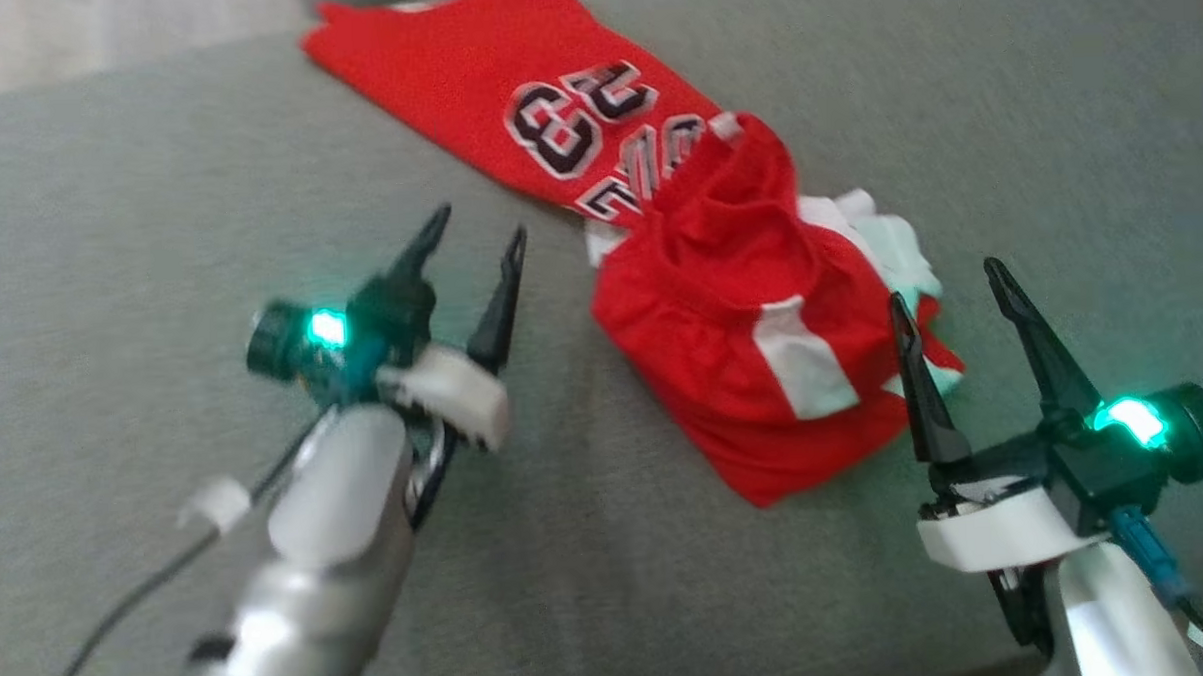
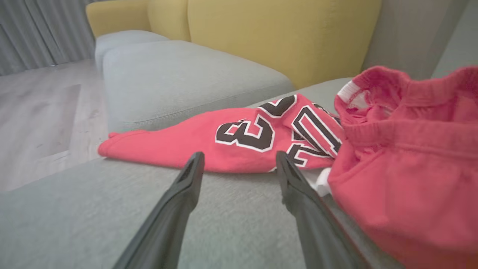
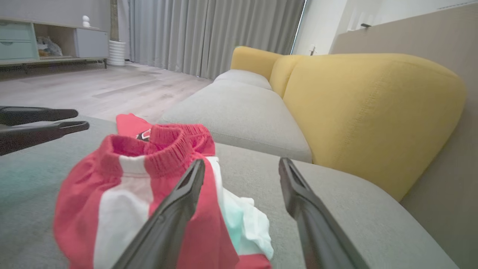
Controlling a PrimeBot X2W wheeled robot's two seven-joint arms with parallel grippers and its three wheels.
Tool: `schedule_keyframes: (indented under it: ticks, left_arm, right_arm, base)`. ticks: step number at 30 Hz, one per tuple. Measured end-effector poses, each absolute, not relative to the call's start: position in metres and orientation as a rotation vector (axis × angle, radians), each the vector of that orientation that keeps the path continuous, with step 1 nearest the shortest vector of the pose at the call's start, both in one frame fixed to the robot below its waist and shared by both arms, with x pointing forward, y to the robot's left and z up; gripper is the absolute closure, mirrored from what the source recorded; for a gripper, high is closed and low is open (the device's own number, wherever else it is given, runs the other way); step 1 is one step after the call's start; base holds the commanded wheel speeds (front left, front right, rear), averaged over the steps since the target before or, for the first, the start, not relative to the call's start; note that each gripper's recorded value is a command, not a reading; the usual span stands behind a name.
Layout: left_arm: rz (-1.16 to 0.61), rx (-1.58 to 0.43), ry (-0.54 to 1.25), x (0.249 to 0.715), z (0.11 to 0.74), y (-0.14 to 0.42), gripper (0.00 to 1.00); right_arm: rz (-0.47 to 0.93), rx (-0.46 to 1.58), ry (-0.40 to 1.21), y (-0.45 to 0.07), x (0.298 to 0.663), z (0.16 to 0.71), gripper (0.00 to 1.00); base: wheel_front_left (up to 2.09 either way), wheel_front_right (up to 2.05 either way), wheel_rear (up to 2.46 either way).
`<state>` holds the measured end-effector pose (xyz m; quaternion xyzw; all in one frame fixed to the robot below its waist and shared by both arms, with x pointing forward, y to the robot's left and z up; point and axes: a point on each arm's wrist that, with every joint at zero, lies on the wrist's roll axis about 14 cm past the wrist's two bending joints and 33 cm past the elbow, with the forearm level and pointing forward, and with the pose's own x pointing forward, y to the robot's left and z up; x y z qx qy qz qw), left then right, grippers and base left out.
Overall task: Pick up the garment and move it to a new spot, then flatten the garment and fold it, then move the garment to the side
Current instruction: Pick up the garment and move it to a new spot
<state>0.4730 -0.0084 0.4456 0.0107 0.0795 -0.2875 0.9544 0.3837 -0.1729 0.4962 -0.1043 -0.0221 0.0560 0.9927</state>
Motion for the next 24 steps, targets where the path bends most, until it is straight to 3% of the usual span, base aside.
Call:
schedule_keyframes:
  ticks: [9,14,15,16,24]
  left_arm:
    - [-0.780,0.113,0.198,0.525,0.421,-0.086,0.00]
    - [-0.822,0.213,0.265,0.536,0.385,-0.099,0.00]
    - [-0.833,0.225,0.272,0.538,0.380,-0.102,0.37]
    - [-0.850,0.234,0.276,0.539,0.377,-0.106,1.00]
    - [-0.906,0.275,0.225,0.543,0.394,-0.117,1.00]
  right_arm:
    - [0.007,-0.213,0.050,-0.209,0.381,0.473,0.00]
    - [-0.028,-0.206,0.100,-0.220,0.374,0.461,0.00]
    - [-0.035,-0.207,0.104,-0.222,0.374,0.460,0.00]
    - [-0.041,-0.207,0.106,-0.225,0.374,0.460,0.00]
    - [-0.058,-0.201,0.089,-0.229,0.373,0.467,0.00]
  base:
    - [0.00,0.00,0.00]
    - [0.00,0.00,0.00]
    - [0.00,0.00,0.00]
    - [0.00,0.00,0.00]
    - [0.00,0.00,0.00]
